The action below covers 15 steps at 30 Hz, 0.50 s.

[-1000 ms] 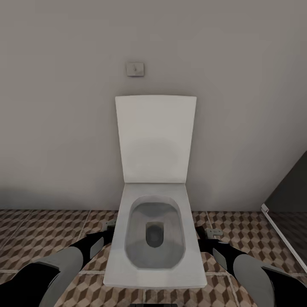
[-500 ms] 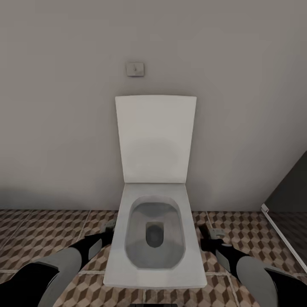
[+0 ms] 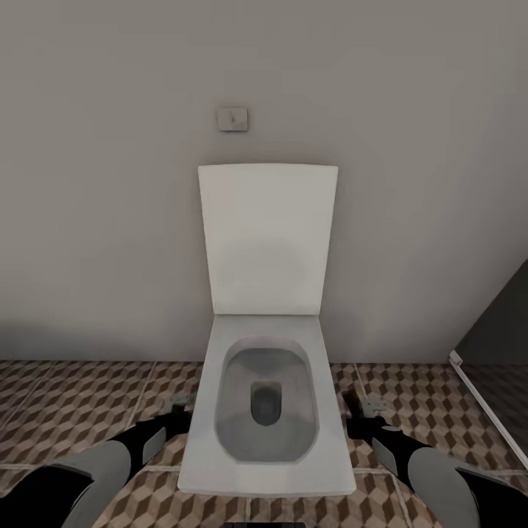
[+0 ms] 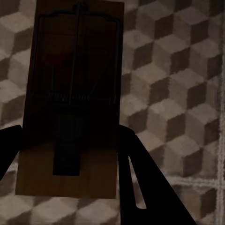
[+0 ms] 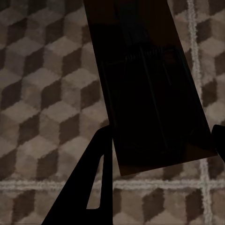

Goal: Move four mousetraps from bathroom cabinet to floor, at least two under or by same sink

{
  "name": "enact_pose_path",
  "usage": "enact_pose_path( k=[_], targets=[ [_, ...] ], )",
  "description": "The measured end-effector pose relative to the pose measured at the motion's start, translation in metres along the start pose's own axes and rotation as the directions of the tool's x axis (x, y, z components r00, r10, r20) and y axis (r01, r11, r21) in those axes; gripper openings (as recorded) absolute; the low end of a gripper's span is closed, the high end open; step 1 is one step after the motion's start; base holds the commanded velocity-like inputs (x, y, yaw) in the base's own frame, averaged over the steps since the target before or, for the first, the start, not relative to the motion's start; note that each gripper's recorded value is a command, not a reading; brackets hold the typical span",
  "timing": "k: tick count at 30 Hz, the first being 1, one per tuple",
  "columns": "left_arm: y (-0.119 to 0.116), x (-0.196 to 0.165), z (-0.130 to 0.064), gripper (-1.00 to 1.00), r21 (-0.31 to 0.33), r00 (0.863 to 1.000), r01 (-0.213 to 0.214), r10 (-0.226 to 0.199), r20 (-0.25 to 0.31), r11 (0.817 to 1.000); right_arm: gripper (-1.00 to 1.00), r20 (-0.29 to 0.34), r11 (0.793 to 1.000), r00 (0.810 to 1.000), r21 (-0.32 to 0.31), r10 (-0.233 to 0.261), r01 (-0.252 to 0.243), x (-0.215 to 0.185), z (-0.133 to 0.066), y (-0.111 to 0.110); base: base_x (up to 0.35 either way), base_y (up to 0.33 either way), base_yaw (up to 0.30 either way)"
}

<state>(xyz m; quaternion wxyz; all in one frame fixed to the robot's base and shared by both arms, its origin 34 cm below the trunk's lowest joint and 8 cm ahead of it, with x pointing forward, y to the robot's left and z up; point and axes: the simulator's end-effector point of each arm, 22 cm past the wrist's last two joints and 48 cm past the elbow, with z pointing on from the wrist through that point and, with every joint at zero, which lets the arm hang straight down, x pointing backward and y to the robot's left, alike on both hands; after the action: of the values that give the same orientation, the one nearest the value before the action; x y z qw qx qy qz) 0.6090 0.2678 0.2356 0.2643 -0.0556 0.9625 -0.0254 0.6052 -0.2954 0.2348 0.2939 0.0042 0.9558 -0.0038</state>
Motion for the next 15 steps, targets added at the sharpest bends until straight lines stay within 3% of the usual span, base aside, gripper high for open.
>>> enact_pose_path(
  k=[5, 15],
  targets=[
    [0.014, 0.013, 0.000, -1.00, -0.017, 1.000, -0.001, 0.001, -0.002, 1.000, -1.00, -0.027, 1.000, 1.000, 0.000, -0.002, 0.002, 0.022, -0.001, 0.000, 0.000, 0.000, 0.000],
    [0.015, 0.017, 0.000, -1.00, -0.019, 1.000, -0.003, 0.003, -0.004, 1.000, -1.00, -0.027, 1.000, 1.000, 0.000, -0.004, 0.004, 0.036, -0.003, 0.000, 0.000, 0.000, 0.000]
  ],
)
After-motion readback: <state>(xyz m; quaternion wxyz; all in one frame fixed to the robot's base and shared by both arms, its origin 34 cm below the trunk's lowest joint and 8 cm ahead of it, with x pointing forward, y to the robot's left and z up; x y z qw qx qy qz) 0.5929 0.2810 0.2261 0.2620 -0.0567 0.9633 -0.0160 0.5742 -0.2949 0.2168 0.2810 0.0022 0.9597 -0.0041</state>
